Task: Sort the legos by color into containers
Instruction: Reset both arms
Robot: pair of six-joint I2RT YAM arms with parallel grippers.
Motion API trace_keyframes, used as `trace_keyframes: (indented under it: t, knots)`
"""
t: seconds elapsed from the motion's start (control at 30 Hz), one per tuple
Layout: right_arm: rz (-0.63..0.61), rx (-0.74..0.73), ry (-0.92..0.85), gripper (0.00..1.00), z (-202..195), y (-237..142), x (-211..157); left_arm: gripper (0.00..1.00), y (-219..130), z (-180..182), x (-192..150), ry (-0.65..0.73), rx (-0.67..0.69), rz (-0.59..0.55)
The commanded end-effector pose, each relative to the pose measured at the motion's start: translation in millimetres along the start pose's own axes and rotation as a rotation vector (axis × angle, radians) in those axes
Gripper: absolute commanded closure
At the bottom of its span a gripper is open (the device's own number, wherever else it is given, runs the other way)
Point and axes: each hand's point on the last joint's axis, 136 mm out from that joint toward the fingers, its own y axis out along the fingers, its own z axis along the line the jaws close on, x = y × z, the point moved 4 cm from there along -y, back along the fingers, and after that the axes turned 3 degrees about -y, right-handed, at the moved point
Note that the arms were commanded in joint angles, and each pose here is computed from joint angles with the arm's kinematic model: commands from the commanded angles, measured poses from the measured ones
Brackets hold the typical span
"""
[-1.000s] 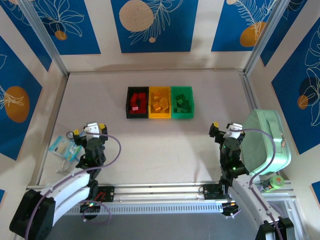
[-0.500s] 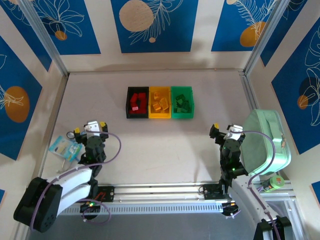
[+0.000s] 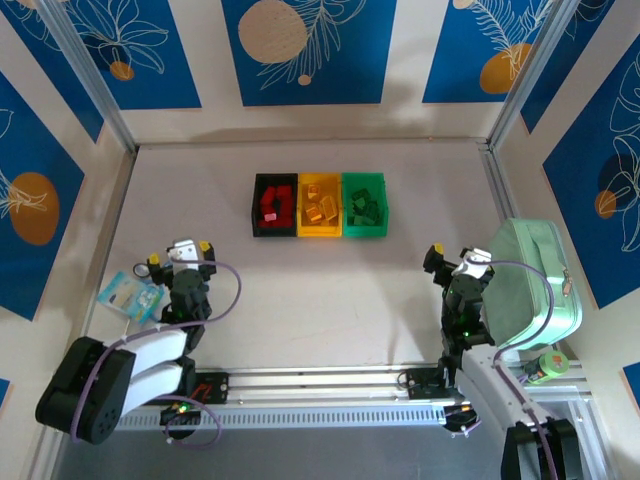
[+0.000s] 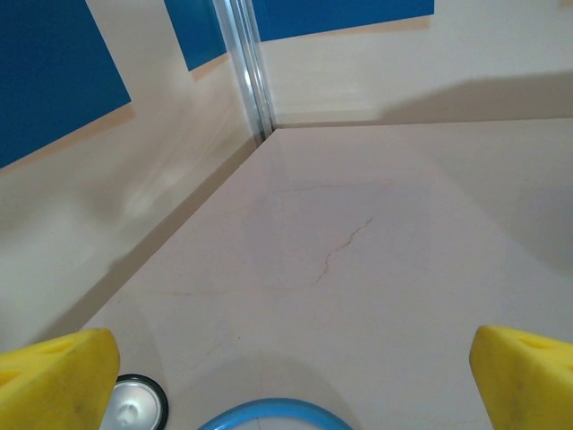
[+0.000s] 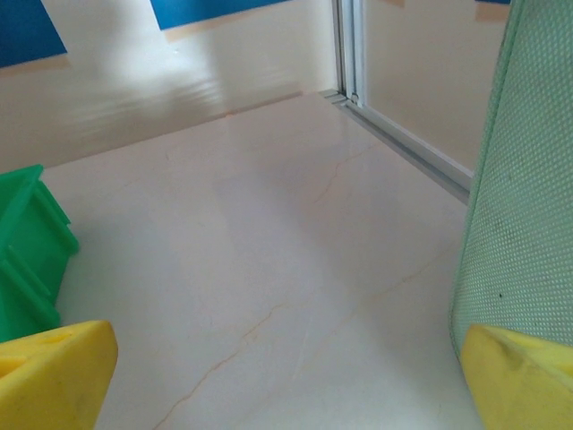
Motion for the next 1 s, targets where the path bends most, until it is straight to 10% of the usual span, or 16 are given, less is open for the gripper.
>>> trace_keyframes:
  t: [0.0,0.97]
  knots:
    - [-0.035,0.007,0.04,0.01,2.3,4.8,8.3,0.0,4.5,-1.6,10.0,-0.047,-0.008,-0.039]
    - [-0.042,0.037,-0.005,0.01,28.1,47.0,17.3,0.0,10.3,-4.3,11.4,-0.065,0.001,-0.121]
